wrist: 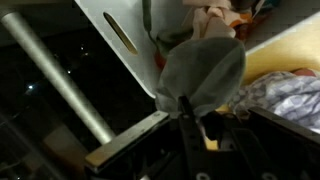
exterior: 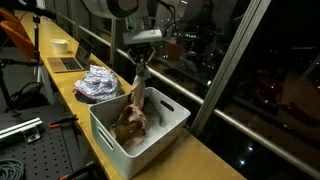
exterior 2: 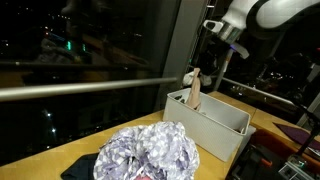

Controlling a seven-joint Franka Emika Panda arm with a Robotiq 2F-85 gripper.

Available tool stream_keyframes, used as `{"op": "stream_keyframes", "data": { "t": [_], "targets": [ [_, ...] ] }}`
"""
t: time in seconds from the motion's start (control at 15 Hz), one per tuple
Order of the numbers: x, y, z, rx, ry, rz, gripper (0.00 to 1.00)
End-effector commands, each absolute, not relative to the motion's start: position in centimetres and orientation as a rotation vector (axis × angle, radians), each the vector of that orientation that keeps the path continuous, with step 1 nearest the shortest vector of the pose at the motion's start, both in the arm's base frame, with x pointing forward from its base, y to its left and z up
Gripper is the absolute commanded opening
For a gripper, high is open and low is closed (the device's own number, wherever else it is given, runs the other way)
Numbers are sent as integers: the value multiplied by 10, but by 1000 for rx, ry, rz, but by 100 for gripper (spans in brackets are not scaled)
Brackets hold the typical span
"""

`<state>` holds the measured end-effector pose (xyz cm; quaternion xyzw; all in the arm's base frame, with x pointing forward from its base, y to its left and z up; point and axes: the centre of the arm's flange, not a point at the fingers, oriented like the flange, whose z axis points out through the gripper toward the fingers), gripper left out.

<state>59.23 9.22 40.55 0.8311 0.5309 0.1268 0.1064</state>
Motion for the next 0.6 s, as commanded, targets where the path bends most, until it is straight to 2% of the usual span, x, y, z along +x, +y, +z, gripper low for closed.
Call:
{"op": "stream_keyframes", "data": {
  "t": [0.0,0.53],
  "targets": [
    [557,143,485,2361,1586,385,2],
    [502,302,634,2117,1680,343,2]
  ]
}}
